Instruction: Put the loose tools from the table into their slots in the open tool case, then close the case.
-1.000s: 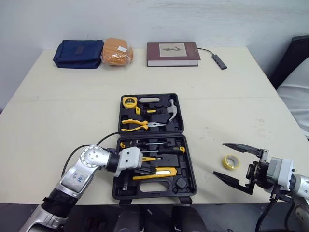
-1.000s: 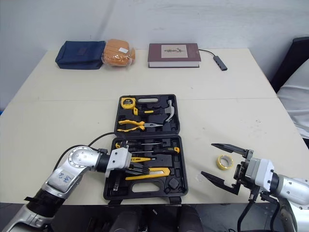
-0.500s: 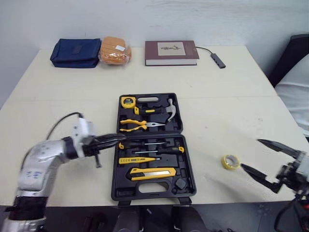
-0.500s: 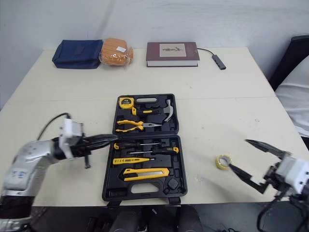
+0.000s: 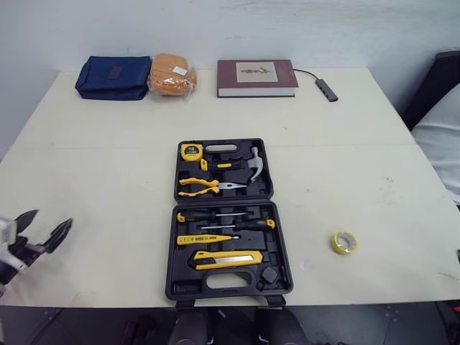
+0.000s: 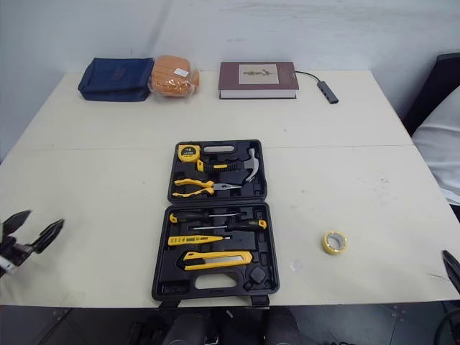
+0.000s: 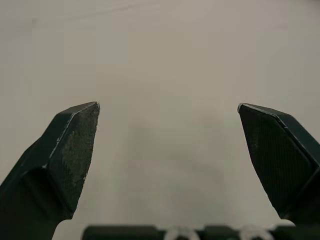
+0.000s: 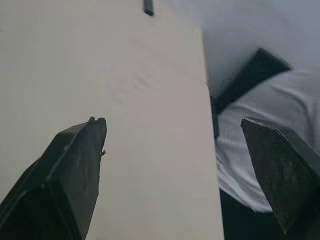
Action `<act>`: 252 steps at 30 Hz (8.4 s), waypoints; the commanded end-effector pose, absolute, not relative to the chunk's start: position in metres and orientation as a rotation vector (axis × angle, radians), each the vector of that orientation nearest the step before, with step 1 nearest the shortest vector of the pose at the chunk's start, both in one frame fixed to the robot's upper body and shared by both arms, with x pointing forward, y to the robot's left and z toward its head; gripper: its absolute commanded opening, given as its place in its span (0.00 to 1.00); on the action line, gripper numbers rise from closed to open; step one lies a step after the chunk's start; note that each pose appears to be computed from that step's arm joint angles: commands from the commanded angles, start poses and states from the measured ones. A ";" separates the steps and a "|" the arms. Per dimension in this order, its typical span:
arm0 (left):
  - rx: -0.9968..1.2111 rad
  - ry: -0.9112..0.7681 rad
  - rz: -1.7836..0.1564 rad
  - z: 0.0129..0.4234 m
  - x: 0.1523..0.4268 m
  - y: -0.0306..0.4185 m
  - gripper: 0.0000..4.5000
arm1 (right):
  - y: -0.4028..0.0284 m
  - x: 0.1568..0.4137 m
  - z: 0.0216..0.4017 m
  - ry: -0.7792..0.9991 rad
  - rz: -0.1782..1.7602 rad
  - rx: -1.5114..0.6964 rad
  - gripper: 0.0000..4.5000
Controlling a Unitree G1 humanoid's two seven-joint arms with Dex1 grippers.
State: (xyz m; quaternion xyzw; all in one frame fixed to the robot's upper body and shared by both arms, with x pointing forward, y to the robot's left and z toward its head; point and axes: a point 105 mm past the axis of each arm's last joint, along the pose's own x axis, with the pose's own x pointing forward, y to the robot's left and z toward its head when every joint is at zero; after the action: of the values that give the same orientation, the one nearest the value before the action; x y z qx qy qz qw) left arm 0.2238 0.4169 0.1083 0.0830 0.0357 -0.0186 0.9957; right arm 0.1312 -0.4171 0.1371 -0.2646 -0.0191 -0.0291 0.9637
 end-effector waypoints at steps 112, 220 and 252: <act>0.285 -0.015 -1.761 0.170 0.204 0.115 1.00 | -0.109 0.199 0.169 0.431 1.566 -0.881 0.03; 0.266 -0.005 -1.571 0.155 0.203 0.149 1.00 | -0.128 0.206 0.019 0.476 1.483 -0.388 0.00; 0.182 0.118 -0.827 0.134 0.279 0.234 0.50 | -0.189 0.296 0.126 0.157 0.945 -0.414 0.00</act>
State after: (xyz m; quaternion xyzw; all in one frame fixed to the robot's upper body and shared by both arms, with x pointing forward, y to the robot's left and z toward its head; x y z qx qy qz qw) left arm 0.2761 0.2371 0.1401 0.1016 0.0450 -0.4065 0.9069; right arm 0.2889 -0.1814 0.1340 -0.1824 0.0514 0.4718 0.8611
